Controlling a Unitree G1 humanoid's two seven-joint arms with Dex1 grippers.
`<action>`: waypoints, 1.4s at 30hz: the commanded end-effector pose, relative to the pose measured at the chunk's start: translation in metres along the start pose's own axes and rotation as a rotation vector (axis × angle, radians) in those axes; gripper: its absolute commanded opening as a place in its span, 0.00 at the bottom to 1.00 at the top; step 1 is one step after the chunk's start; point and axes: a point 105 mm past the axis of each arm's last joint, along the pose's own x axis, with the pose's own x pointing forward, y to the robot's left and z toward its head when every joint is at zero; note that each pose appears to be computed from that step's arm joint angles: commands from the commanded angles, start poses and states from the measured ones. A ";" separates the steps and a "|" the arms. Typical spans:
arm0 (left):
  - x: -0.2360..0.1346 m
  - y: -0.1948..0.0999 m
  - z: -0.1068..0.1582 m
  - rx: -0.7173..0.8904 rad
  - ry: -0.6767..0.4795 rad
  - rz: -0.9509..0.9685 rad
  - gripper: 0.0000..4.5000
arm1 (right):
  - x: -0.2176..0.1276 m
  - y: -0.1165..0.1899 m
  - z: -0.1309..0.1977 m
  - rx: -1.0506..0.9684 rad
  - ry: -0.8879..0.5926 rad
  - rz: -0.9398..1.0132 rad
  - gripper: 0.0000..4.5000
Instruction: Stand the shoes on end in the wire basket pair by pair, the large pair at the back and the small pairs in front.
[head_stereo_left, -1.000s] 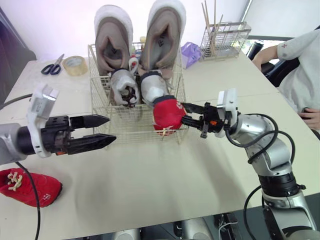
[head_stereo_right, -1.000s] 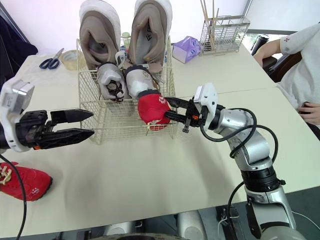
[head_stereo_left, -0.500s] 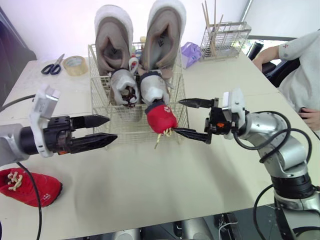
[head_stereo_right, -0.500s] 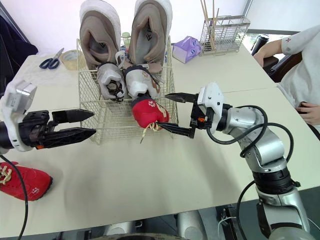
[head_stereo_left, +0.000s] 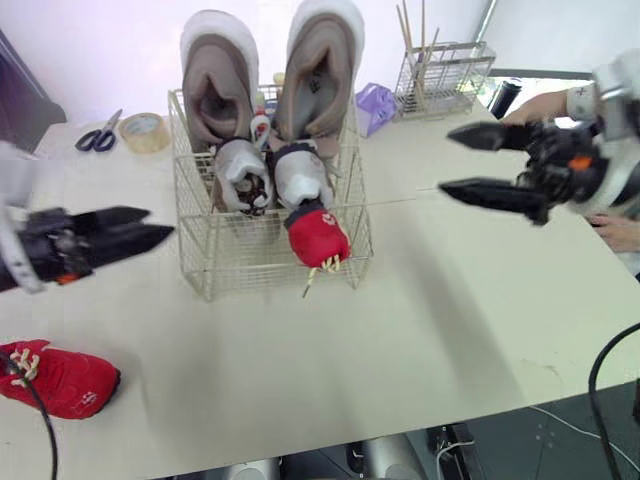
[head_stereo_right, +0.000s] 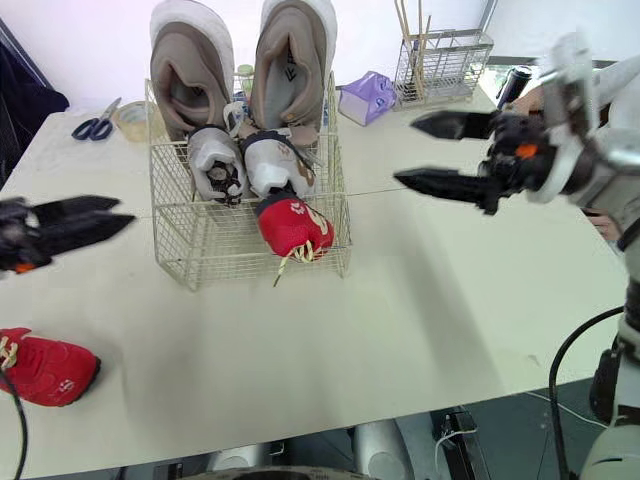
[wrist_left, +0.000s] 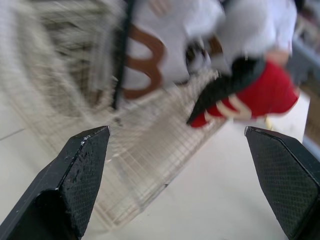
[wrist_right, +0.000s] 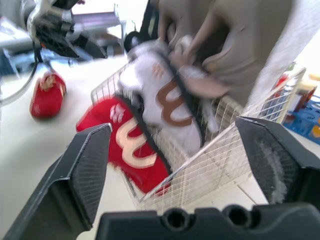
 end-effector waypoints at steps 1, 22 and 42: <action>-0.054 0.034 0.027 0.010 -0.102 0.285 1.00 | 0.014 0.019 0.047 -0.070 -0.108 0.193 0.97; -0.175 0.004 -0.162 -0.690 -0.185 0.631 1.00 | 0.067 0.079 0.021 -0.306 0.017 0.825 0.97; -0.152 0.044 -0.201 -0.819 -0.386 0.682 1.00 | 0.072 0.060 0.014 -0.316 0.065 0.718 0.97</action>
